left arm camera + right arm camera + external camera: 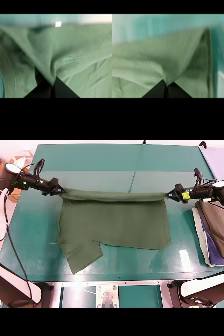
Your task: Fold the shirts.
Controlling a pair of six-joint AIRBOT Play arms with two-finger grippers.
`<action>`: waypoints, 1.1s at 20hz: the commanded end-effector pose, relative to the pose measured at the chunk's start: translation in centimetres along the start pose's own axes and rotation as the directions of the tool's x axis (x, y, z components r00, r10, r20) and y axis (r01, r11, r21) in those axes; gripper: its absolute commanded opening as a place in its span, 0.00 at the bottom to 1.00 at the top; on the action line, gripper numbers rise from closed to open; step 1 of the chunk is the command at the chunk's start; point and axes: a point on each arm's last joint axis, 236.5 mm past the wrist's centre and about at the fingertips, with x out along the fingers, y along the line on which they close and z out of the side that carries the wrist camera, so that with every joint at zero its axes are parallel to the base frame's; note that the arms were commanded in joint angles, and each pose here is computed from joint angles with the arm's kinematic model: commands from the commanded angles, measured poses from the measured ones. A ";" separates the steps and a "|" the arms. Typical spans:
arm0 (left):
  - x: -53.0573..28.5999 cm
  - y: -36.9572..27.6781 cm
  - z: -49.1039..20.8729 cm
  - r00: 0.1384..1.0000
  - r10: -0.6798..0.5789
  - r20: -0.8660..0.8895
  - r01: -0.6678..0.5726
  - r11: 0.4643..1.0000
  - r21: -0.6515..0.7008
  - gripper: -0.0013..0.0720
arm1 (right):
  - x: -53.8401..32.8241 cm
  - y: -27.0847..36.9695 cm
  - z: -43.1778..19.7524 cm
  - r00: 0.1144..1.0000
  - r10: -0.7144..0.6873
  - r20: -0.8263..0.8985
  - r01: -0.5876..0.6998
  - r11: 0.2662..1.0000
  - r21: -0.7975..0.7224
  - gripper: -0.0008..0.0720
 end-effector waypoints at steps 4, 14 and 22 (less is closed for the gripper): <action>-0.2 1.7 -3.0 0.989 0.072 -0.126 -0.074 0.997 -0.016 0.05 | -0.5 -3.5 -3.7 0.977 -0.146 -0.156 0.140 0.989 -0.048 0.03; 1.9 2.4 -5.6 0.979 0.072 -0.193 -0.082 0.996 -0.046 0.05 | 0.6 -4.9 -5.4 0.970 -0.162 -0.182 0.161 0.987 -0.024 0.03; 2.0 3.4 -6.4 0.969 0.108 -0.221 -0.124 0.990 -0.061 0.05 | 1.5 -4.3 -5.5 0.967 -0.180 -0.182 0.172 0.983 -0.059 0.03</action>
